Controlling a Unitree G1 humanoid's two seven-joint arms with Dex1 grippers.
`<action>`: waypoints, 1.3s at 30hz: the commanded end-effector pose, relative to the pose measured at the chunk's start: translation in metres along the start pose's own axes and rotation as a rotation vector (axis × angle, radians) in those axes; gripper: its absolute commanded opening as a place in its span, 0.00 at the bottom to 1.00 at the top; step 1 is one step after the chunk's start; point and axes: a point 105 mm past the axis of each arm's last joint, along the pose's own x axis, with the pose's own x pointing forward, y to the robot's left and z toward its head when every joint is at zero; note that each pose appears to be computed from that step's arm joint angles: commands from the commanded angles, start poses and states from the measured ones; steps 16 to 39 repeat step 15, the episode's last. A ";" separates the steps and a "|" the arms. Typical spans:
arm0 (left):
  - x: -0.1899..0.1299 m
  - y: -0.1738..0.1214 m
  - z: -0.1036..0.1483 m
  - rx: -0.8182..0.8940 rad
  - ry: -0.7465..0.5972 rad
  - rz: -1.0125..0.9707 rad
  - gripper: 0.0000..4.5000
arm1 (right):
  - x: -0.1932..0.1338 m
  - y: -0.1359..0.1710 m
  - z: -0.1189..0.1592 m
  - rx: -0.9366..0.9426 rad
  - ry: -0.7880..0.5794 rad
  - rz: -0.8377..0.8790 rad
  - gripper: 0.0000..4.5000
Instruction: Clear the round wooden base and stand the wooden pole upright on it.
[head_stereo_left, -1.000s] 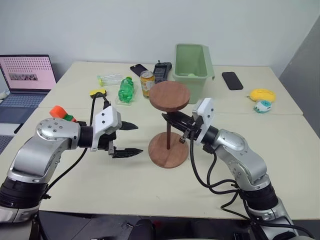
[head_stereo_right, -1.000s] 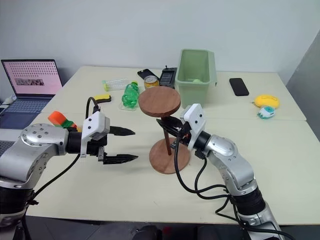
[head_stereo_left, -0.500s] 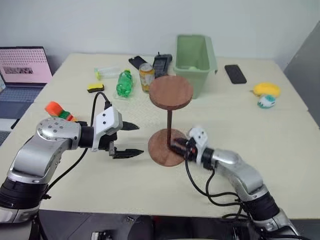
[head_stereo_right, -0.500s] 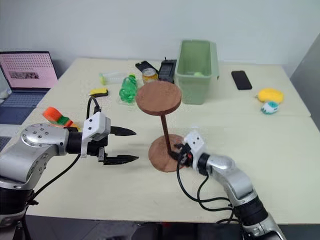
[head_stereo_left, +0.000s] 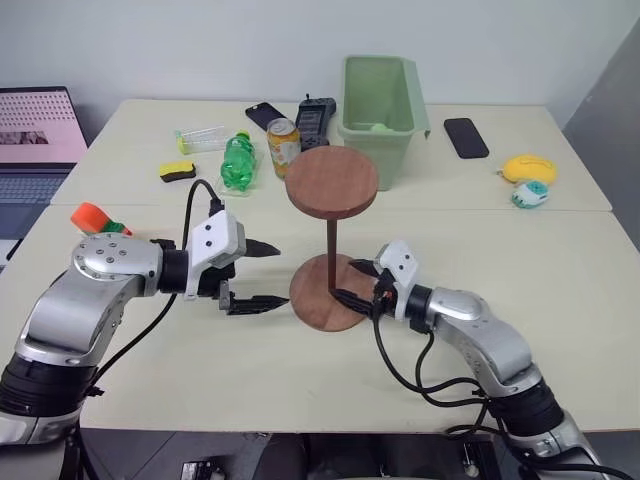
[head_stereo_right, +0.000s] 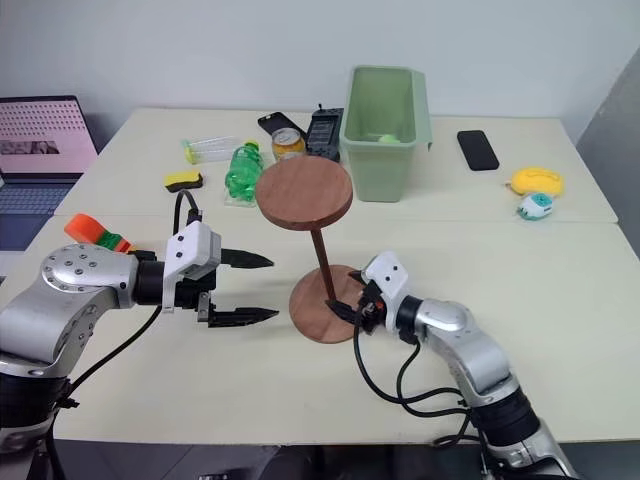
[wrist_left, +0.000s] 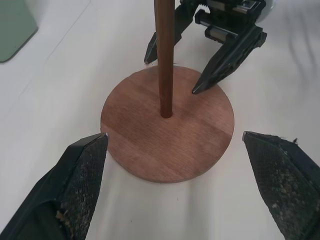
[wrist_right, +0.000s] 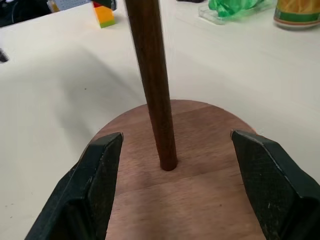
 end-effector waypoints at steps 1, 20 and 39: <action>-0.011 0.007 0.009 0.041 -0.028 0.060 1.00 | -0.021 -0.002 0.026 -0.092 -0.061 0.022 0.80; -0.043 0.021 -0.020 0.048 0.096 0.167 1.00 | -0.141 -0.011 0.048 -0.211 0.092 0.020 0.80; -0.043 0.021 -0.020 0.048 0.096 0.167 1.00 | -0.141 -0.011 0.048 -0.211 0.092 0.020 0.80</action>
